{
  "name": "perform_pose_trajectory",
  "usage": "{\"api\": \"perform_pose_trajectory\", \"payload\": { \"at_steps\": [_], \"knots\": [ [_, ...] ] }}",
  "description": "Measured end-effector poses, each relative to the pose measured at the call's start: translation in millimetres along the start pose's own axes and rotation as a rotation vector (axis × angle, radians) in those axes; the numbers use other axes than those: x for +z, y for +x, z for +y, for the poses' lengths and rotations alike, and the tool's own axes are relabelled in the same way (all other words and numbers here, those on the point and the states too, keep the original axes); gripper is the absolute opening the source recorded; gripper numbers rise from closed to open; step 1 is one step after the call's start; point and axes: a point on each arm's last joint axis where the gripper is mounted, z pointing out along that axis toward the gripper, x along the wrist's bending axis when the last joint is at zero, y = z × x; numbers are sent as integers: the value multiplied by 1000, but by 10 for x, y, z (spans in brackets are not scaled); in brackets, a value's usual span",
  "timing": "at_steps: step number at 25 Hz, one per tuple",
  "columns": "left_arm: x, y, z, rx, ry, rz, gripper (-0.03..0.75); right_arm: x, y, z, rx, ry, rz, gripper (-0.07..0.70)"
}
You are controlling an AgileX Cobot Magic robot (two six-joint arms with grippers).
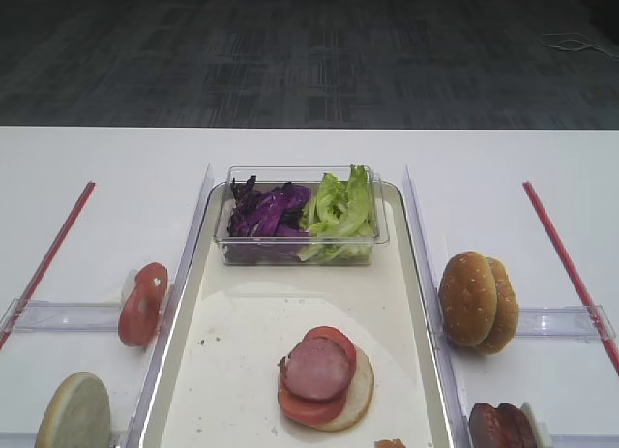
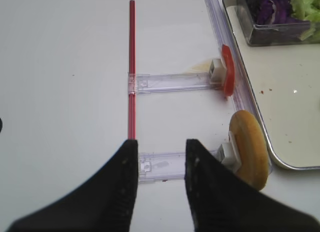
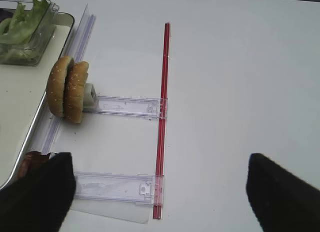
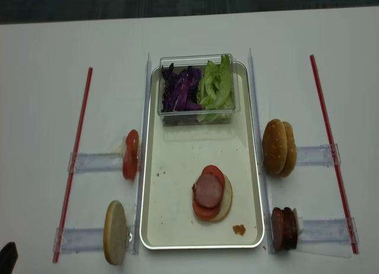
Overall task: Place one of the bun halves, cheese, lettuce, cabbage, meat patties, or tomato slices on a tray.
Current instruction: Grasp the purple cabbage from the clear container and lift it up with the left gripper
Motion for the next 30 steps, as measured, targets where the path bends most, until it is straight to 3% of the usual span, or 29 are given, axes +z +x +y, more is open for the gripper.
{"api": "perform_pose_trajectory", "payload": {
  "at_steps": [8,15,23,27,30],
  "knots": [
    [3,-19,1,-8,4,-20,225,0,0,0,0,0,0,692],
    [61,-49,244,-28,108,-33,236,0,0,0,0,0,0,692],
    [199,-95,708,-93,275,-38,440,0,0,0,0,0,0,692],
    [332,-117,976,-109,387,-29,486,0,0,0,0,0,0,692],
    [434,-143,1200,-119,420,-39,500,0,0,0,0,0,0,692]
  ]
}}
